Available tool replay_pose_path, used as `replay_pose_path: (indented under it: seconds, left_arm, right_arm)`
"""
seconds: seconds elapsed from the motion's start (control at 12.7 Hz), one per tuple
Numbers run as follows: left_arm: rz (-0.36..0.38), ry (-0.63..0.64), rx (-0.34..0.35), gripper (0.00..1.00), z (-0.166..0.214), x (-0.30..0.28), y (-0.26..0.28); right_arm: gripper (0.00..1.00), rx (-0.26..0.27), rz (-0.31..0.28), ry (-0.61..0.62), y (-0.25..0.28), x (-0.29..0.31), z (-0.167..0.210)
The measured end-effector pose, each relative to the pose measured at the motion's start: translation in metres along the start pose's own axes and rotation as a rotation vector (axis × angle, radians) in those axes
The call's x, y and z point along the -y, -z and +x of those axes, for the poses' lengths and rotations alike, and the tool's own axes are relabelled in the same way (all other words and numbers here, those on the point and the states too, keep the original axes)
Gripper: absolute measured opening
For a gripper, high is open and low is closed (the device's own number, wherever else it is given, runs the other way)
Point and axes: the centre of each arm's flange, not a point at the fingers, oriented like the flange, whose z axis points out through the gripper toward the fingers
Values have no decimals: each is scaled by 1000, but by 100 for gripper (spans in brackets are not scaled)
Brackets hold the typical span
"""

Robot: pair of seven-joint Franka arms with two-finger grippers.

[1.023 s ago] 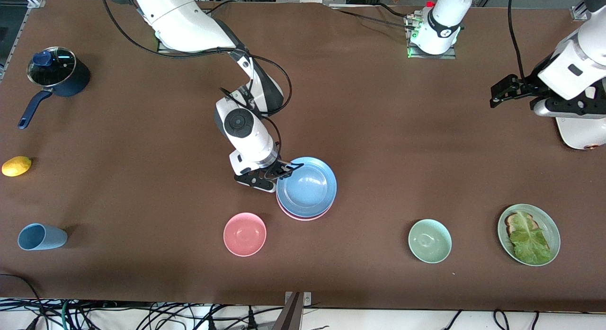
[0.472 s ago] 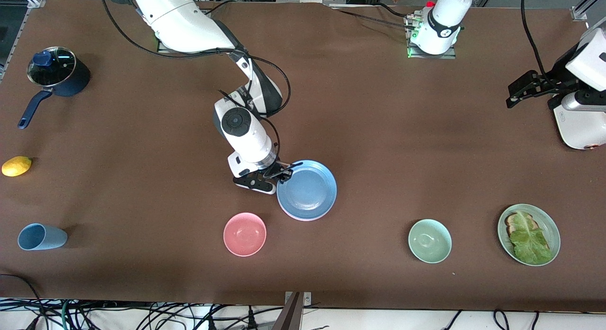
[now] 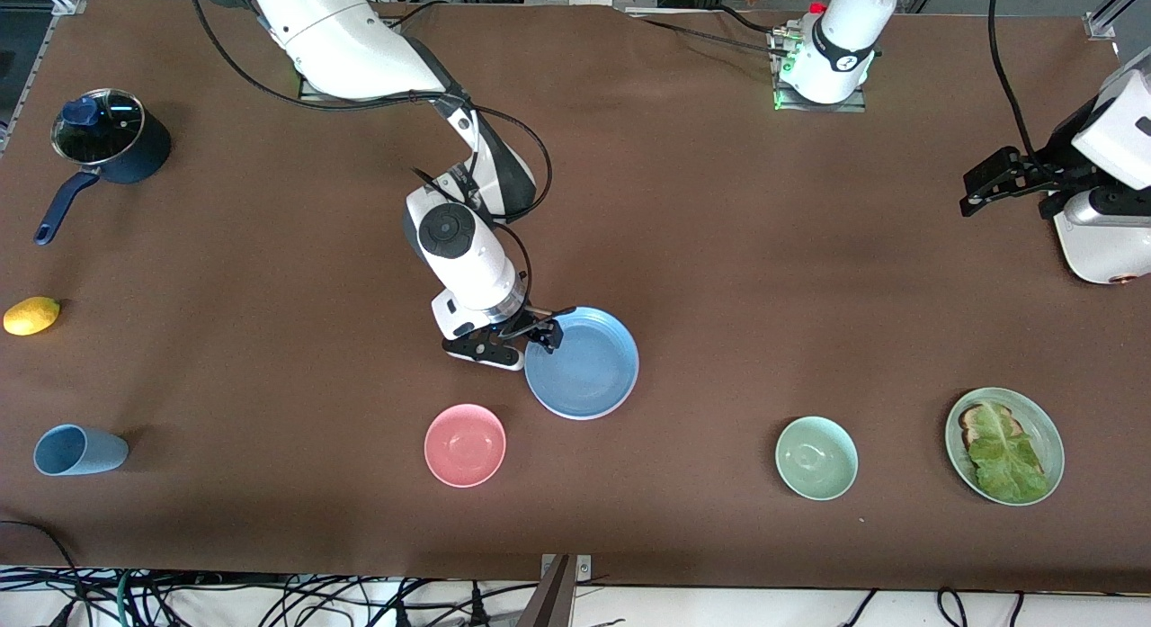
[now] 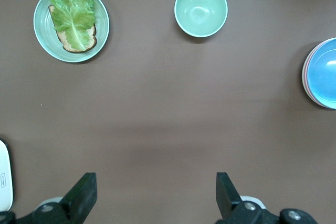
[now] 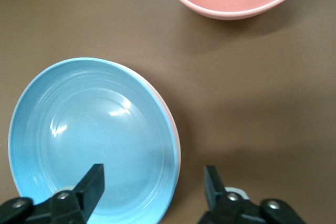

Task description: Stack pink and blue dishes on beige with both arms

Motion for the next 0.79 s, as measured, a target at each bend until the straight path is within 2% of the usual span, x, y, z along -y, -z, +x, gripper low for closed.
replay_pose_path:
  seconds: [0.08, 0.16, 0.31, 0.55, 0.79]
  left_arm:
    - [0, 10, 3, 100, 3, 6, -2]
    - [0, 16, 0, 100, 5, 9, -1]
    - [0, 13, -10, 100, 5, 8, 3]
    - [0, 6, -13, 100, 6, 4, 5]
    - [0, -1, -8, 100, 7, 1, 2]
  right_arm:
    - [99, 6, -15, 15, 7, -3, 5]
    - [100, 12, -35, 31, 17, -8, 14]
    - [100, 29, -67, 58, 46, -23, 34]
    - [100, 52, -103, 35, 103, -53, 65]
    - [100, 114, -174, 48, 171, -107, 96]
